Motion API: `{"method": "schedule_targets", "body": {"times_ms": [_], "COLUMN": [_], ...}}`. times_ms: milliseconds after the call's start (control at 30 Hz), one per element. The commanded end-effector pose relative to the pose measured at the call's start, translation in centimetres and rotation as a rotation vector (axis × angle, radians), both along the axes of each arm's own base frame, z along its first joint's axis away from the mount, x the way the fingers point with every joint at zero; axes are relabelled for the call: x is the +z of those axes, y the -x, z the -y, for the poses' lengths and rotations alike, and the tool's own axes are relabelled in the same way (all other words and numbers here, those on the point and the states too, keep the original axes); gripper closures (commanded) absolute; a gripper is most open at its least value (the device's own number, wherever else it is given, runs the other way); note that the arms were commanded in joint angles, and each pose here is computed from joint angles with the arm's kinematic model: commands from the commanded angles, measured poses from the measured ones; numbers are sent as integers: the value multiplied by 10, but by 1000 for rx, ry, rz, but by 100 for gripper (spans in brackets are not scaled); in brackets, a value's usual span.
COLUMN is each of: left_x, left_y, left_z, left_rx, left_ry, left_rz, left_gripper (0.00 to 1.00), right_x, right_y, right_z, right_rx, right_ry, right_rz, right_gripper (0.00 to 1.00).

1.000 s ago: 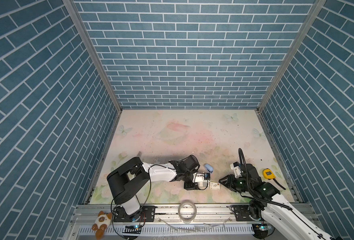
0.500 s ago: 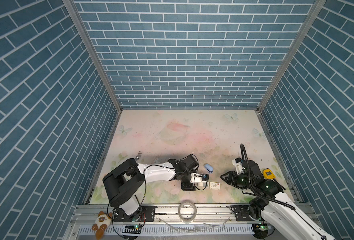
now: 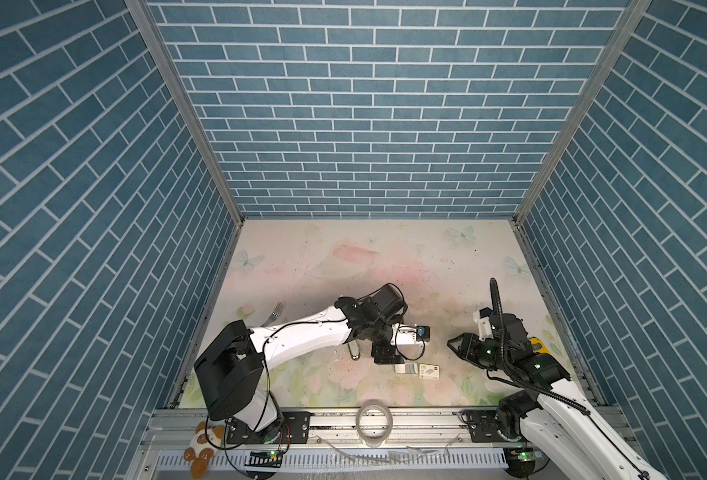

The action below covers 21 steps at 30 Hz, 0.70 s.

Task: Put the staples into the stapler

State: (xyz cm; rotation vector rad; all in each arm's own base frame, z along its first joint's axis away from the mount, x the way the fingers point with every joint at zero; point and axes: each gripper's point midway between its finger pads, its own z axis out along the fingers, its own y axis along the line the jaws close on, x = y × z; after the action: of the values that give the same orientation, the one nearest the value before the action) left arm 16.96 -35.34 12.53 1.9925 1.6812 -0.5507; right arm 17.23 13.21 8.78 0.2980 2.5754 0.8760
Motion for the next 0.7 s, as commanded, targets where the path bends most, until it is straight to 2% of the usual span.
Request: {"method": "schedule_targets", "body": {"times_ms": [0, 100, 167, 267, 333, 367, 500, 600, 667], "left_x": [2, 6, 6, 3, 1, 0, 9, 34, 54], "left_y": [-16, -27, -32, -40, -42, -43, -54, -59, -69], "left_z": [-3, 0, 1, 1, -1, -3, -2, -14, -24], "left_rx": [-5, -53, -70, -71, -91, -103, -34, 37, 107], "left_ry": [-17, 62, 71, -26, -89, -91, -19, 53, 85], "left_rz": [8, -35, -56, -88, -126, -147, -194, -209, -150], "left_gripper": [21, 21, 21, 21, 28, 28, 27, 26, 24], "right_x": [11, 12, 12, 17, 24, 29, 46, 52, 50], "right_y": [-4, 0, 6, 18, 24, 25, 30, 36, 36], "right_z": [0, -7, -15, -29, -39, -41, -40, -32, -27], "right_rx": [13, 47, 86, 159, 200, 217, 229, 225, 212], "right_ry": [-9, -52, -97, -183, -253, -265, -249, -180, -138], "right_rz": [29, 18, -2, -36, -50, -53, -46, -16, -4], "right_gripper": [54, 54, 54, 56, 57, 59, 60, 60, 60]}}
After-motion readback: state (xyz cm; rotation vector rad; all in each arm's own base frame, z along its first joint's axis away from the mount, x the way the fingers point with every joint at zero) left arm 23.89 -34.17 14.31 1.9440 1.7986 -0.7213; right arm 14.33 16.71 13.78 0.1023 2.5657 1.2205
